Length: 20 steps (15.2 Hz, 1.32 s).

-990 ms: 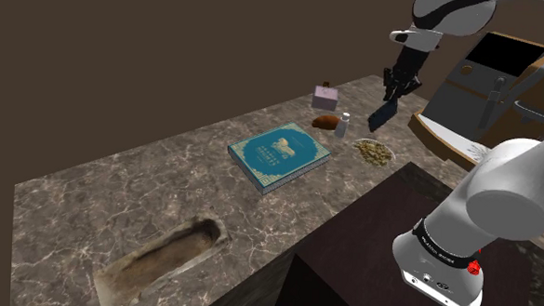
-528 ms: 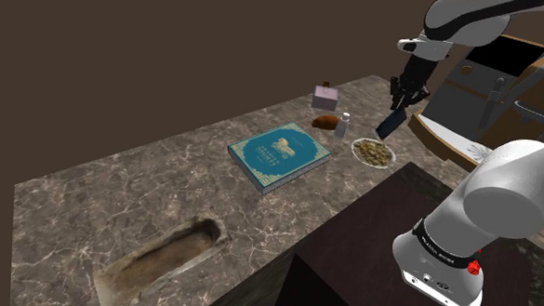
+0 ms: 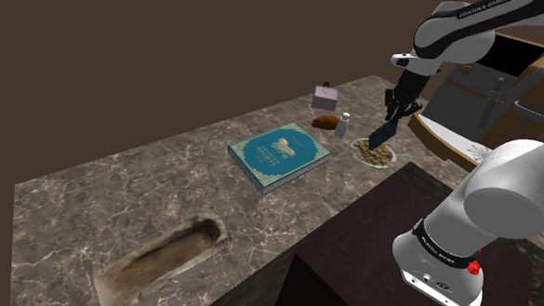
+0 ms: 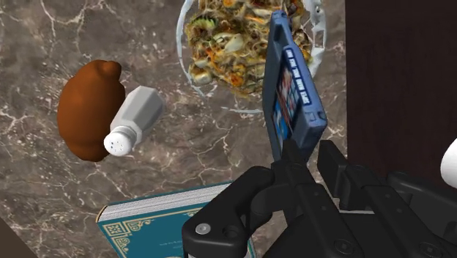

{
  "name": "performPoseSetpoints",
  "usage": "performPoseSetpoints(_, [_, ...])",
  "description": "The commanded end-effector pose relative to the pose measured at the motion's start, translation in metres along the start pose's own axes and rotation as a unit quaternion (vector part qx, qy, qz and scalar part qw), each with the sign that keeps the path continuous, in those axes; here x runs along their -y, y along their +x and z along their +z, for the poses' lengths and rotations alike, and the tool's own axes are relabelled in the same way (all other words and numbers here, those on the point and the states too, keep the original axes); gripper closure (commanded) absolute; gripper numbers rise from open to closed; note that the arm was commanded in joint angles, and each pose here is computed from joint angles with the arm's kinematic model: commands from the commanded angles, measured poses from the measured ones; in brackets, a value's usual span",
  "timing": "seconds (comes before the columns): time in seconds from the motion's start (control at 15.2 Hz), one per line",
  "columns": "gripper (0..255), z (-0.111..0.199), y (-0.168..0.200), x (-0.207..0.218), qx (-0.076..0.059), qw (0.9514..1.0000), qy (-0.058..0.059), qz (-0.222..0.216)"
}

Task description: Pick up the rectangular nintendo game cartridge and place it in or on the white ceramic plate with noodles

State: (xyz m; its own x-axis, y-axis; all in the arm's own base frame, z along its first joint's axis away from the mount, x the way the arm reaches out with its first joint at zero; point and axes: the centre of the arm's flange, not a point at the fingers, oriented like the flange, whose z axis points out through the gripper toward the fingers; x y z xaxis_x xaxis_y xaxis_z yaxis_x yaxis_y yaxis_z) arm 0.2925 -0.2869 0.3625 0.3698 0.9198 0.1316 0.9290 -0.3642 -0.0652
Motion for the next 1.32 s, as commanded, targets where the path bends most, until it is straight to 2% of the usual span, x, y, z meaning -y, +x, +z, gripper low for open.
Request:
performPoseSetpoints(0.0, [255, 0.011, -0.001, -0.002, 0.0, 1.0, 0.0, 0.0])
performPoseSetpoints(0.53, [255, 0.051, -0.007, -0.004, 0.0, 1.0, 0.0, 0.0])
performPoseSetpoints(0.99, [255, 0.051, -0.007, -0.004, 0.0, 1.0, 0.0, 0.0])
performPoseSetpoints(1.06, [0, 0.051, -0.007, -0.004, 0.0, 1.0, 0.0, 0.0])
performPoseSetpoints(1.25, [0, 0.051, -0.007, -0.004, 0.0, 1.0, 0.0, 0.0])
